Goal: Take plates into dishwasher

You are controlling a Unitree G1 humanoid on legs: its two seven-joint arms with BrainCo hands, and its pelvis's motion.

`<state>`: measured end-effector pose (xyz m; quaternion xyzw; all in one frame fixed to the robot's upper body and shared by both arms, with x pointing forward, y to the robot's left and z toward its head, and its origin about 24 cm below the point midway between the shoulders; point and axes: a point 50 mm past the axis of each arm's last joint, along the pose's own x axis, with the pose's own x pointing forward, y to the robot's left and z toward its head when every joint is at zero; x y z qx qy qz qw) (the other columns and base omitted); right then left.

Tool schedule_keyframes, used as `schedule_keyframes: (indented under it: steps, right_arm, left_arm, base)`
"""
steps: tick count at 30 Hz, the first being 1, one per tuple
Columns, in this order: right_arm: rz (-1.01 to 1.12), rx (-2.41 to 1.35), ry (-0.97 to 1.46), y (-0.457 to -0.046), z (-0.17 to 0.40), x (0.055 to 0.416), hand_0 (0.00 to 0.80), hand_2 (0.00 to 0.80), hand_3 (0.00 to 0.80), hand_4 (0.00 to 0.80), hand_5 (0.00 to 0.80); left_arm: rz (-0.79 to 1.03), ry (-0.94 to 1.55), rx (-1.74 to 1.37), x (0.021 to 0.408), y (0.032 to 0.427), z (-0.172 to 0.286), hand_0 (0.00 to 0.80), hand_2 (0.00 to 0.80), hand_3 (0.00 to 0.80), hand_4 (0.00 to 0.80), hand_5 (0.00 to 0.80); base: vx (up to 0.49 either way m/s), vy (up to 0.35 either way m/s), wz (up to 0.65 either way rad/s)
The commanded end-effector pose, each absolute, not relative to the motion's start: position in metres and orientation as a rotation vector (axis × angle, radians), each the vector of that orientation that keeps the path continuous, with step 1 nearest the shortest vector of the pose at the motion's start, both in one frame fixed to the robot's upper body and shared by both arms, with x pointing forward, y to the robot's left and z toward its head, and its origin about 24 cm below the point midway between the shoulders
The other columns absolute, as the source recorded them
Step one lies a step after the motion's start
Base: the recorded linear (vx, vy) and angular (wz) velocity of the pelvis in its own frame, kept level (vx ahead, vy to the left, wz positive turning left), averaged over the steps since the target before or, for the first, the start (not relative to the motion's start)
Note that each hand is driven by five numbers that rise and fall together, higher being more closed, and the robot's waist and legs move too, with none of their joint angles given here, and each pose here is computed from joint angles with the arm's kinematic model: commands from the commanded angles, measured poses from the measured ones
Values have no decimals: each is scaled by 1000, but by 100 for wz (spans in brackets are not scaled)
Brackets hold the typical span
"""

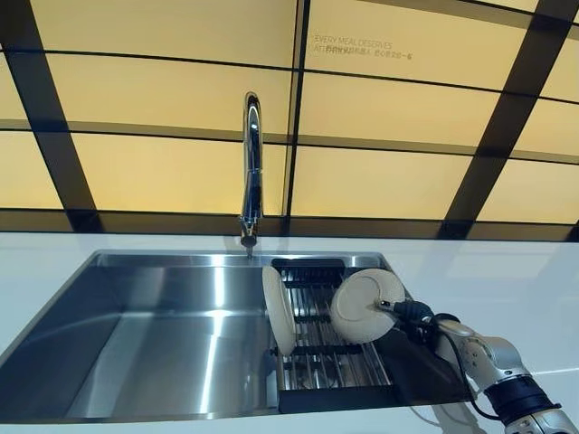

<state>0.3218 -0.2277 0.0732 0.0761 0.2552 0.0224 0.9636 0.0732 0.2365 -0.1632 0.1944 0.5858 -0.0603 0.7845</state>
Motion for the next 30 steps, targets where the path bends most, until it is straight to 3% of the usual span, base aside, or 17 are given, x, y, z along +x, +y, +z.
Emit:
schedule_keyframes:
  steps: [1, 11, 30]
  right_arm:
    - [53, 140, 367, -223, 116, 349, 800, 800, 800, 800, 800]
    - [67, 112, 338, -222, 119, 350, 800, 800, 800, 800, 800]
    - [178, 107, -14, -207, 178, 338, 800, 800, 800, 800, 800]
  left_arm:
    - [-157, 1133, 458, 119, 233, -153, 0, 0, 0, 0, 0]
    - [-154, 1130, 452, 120, 232, -153, 0, 0, 0, 0, 0]
    - [-125, 1134, 431, 111, 234, -155, 0, 0, 0, 0, 0]
  base:
    - [0, 0, 0]
    - [0, 0, 0]
    - [0, 0, 0]
